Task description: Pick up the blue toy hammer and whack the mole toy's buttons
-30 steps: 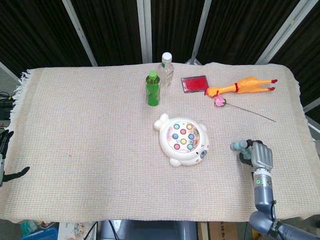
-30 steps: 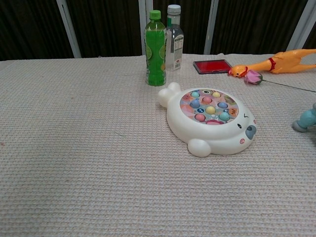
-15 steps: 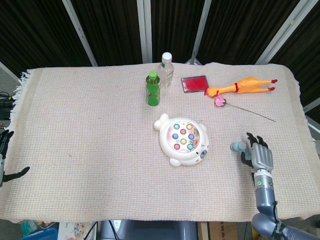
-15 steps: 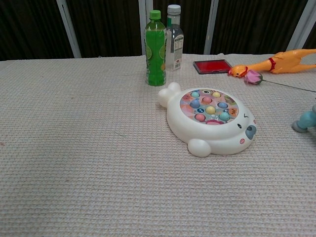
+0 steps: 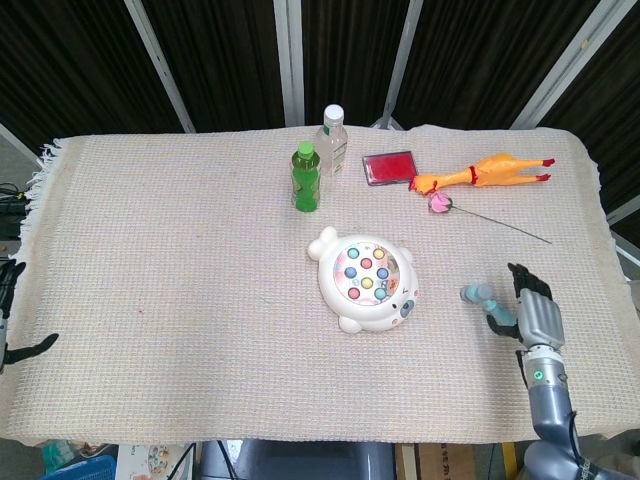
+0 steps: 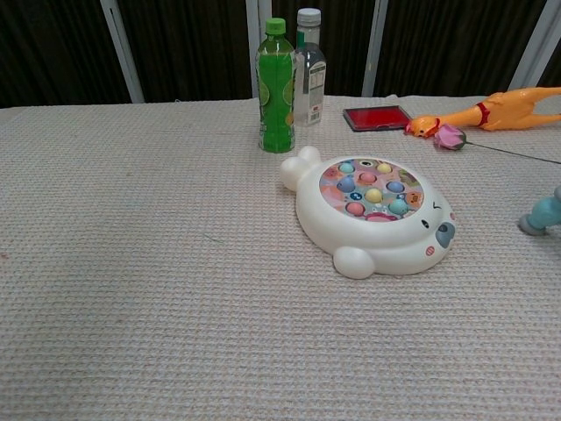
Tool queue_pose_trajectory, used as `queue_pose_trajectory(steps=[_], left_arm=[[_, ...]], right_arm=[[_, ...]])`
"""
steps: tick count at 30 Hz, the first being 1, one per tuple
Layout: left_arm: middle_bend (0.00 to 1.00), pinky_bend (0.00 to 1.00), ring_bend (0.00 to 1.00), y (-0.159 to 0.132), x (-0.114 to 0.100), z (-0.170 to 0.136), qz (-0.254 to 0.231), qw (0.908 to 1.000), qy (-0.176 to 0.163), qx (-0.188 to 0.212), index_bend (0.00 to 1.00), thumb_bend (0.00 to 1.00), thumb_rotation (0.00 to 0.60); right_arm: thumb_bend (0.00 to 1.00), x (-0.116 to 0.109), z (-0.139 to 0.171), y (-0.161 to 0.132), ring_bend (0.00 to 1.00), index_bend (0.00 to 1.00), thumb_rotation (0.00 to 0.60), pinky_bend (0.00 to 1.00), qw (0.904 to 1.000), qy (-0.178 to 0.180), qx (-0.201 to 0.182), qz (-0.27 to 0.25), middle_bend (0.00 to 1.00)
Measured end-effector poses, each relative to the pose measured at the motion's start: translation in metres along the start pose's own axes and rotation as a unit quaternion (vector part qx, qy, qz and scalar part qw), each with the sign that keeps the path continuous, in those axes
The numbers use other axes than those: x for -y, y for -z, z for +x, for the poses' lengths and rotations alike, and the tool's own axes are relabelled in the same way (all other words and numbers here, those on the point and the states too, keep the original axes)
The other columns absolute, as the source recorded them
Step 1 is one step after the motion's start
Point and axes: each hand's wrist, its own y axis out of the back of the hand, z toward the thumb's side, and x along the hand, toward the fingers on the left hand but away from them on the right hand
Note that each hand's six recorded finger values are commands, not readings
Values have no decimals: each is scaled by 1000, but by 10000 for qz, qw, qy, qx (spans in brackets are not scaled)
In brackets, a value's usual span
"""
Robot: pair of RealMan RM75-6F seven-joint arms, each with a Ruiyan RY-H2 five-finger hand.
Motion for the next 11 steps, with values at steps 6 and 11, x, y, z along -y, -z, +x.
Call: queue_pose_trajectory(steps=[6, 11], left_arm=[[0, 0, 0, 0, 0, -3, 100, 9999, -13, 34, 0, 0, 600], [0, 0, 0, 0, -2, -7, 214, 9997, -27, 78, 0, 0, 600]], right_arm=[[204, -17, 26, 12, 0, 0, 600, 0, 9968, 474, -475, 443, 0], [203, -21, 55, 36, 0, 0, 600, 0, 9894, 786, -796, 930, 0]])
